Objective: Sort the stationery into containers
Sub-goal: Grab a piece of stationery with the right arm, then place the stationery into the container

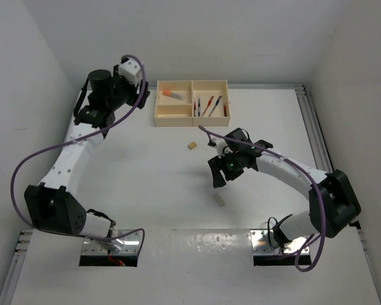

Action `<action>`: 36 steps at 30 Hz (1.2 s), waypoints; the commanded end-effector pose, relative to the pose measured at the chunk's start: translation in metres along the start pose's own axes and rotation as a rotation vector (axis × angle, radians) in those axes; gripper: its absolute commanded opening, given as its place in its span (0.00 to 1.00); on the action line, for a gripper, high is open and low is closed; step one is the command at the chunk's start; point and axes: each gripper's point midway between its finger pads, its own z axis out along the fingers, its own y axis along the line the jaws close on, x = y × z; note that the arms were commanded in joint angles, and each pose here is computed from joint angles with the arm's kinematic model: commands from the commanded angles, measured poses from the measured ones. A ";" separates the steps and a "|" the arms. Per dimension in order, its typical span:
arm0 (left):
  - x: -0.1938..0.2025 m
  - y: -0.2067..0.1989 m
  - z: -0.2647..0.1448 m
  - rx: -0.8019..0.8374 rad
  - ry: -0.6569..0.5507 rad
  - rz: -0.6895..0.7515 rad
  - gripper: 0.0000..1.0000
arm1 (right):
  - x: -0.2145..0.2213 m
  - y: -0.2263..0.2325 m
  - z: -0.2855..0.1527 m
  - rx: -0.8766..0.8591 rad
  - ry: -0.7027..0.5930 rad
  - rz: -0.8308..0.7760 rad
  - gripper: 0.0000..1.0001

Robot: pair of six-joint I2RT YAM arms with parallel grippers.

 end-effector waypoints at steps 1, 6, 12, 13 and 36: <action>0.046 -0.001 -0.029 -0.023 0.115 -0.135 0.71 | 0.011 -0.001 0.019 0.066 0.045 -0.049 0.64; 0.079 0.009 -0.059 -0.131 0.212 -0.222 0.72 | 0.034 0.000 0.044 0.151 0.136 -0.156 0.64; 0.111 0.000 -0.069 -0.130 0.274 -0.379 0.71 | 0.055 -0.003 0.059 0.178 0.214 -0.131 0.61; 0.121 -0.007 -0.069 -0.115 0.290 -0.404 0.70 | 0.057 -0.004 0.060 0.187 0.219 -0.132 0.61; 0.140 -0.012 -0.067 -0.067 0.288 -0.383 0.71 | -0.200 -0.042 0.002 0.072 -0.219 -0.169 0.00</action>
